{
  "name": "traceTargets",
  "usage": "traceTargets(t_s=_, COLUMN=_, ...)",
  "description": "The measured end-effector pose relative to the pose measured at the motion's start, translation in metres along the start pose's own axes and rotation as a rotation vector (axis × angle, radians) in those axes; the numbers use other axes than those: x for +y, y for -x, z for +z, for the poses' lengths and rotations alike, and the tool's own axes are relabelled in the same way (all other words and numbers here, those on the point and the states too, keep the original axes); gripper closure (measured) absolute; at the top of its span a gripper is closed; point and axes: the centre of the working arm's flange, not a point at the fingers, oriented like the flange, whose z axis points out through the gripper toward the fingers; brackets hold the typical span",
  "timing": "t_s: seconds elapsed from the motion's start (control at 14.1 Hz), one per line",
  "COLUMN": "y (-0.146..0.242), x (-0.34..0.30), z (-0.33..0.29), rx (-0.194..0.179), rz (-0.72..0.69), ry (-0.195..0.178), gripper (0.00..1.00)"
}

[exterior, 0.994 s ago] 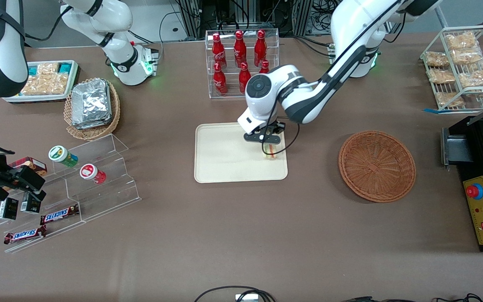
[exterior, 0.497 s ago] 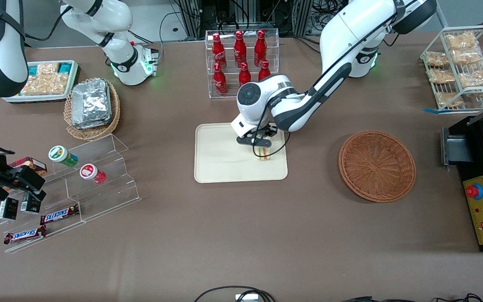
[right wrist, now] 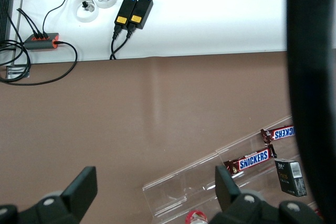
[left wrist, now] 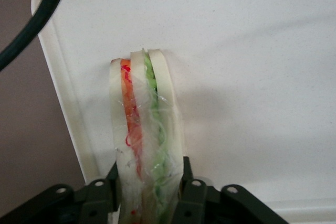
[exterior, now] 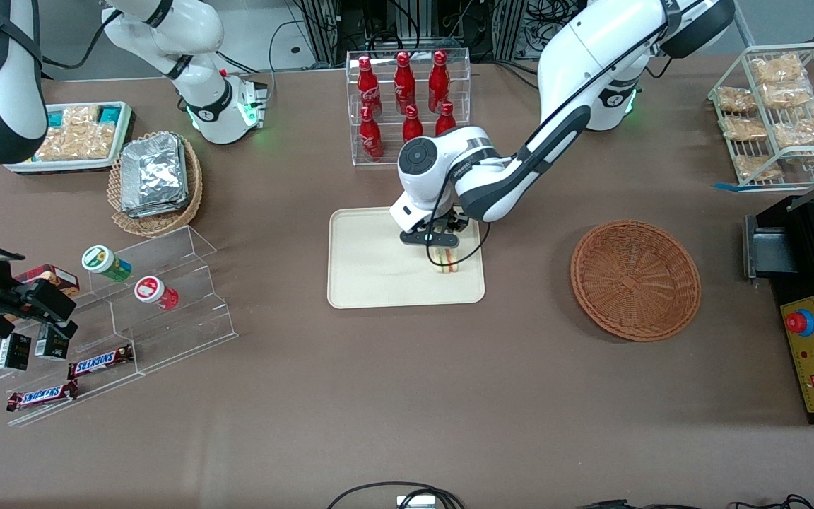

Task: Place sandwich from basket to tray
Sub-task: 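Lower the sandwich onto the tray and open the left gripper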

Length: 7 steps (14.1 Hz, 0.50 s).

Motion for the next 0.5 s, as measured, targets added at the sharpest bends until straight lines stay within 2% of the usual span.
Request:
traceTargets(t_s=0.28, y=-0.006, x=-0.001, z=-0.006, rx=0.009, rz=-0.019, ry=-0.005, gripper=0.09)
traceTargets(t_s=0.35, y=-0.012, x=-0.002, z=-0.012, rx=0.015, rz=-0.031, ry=-0.004, gripper=0.02)
traceTargets(t_s=0.5, y=-0.026, x=-0.006, z=-0.029, rx=0.031, rz=-0.057, ry=-0.004, gripper=0.01)
